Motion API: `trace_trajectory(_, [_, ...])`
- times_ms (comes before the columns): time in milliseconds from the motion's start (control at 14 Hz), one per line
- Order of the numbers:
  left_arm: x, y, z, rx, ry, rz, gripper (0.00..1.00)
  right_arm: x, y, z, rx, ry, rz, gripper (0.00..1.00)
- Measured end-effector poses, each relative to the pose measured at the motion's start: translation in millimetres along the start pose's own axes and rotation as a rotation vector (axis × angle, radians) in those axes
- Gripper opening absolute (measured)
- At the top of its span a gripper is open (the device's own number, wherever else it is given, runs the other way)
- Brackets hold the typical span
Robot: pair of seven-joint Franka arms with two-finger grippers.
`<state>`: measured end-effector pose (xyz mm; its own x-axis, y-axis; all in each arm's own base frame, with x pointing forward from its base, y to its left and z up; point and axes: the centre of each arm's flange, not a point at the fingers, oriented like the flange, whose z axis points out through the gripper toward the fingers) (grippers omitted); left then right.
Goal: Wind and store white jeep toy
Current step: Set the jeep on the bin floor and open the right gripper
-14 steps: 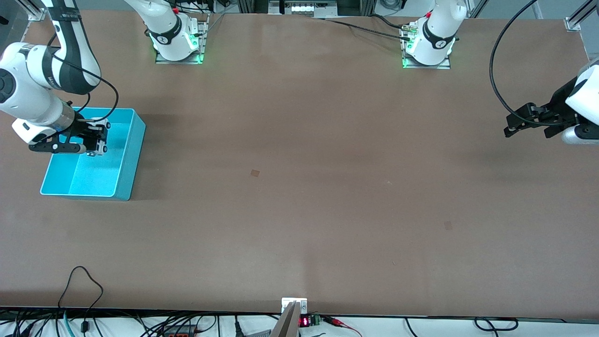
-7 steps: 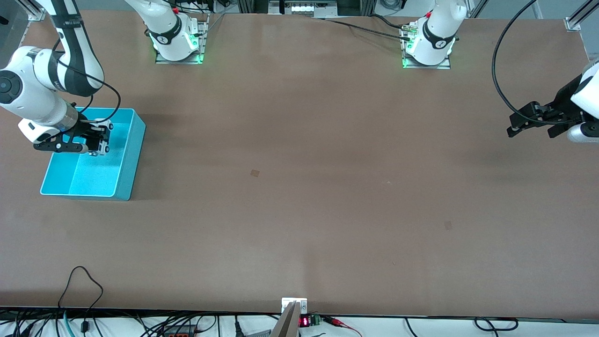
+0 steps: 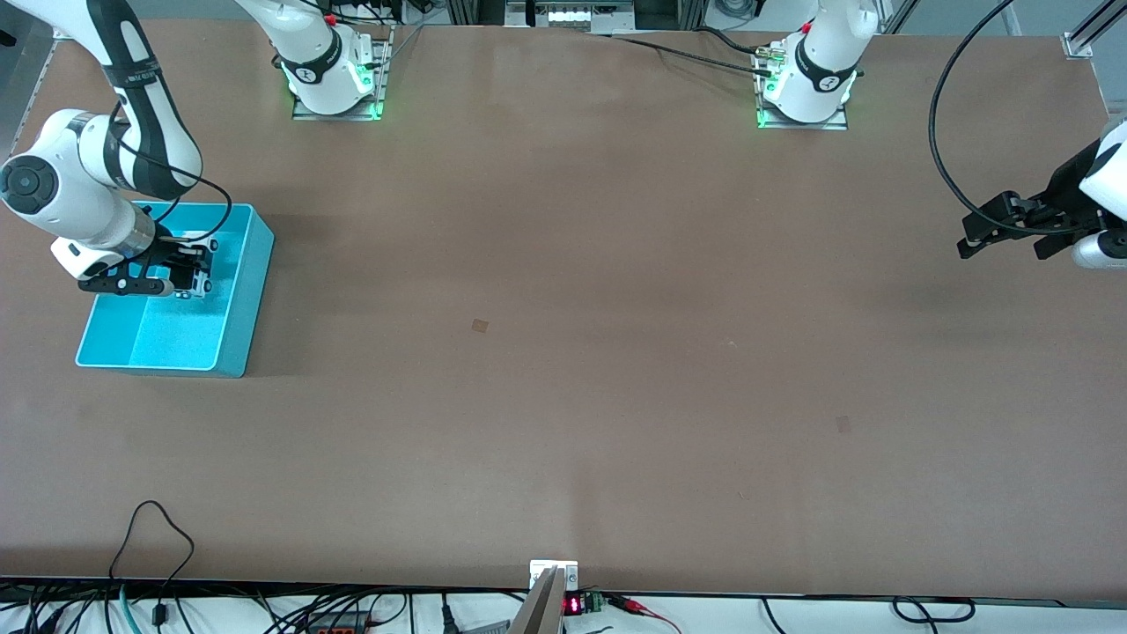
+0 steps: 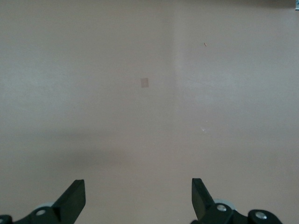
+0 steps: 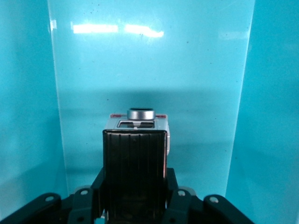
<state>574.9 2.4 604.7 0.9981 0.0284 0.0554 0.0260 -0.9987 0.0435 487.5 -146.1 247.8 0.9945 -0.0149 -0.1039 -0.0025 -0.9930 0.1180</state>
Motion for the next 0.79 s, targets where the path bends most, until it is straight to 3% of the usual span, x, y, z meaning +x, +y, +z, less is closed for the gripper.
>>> trace_trajectory(786, [-1, -19, 0, 0.001, -0.006, -0.033, 1.0, 0, -3, 39, 0.007, -0.035, -0.006, 0.51])
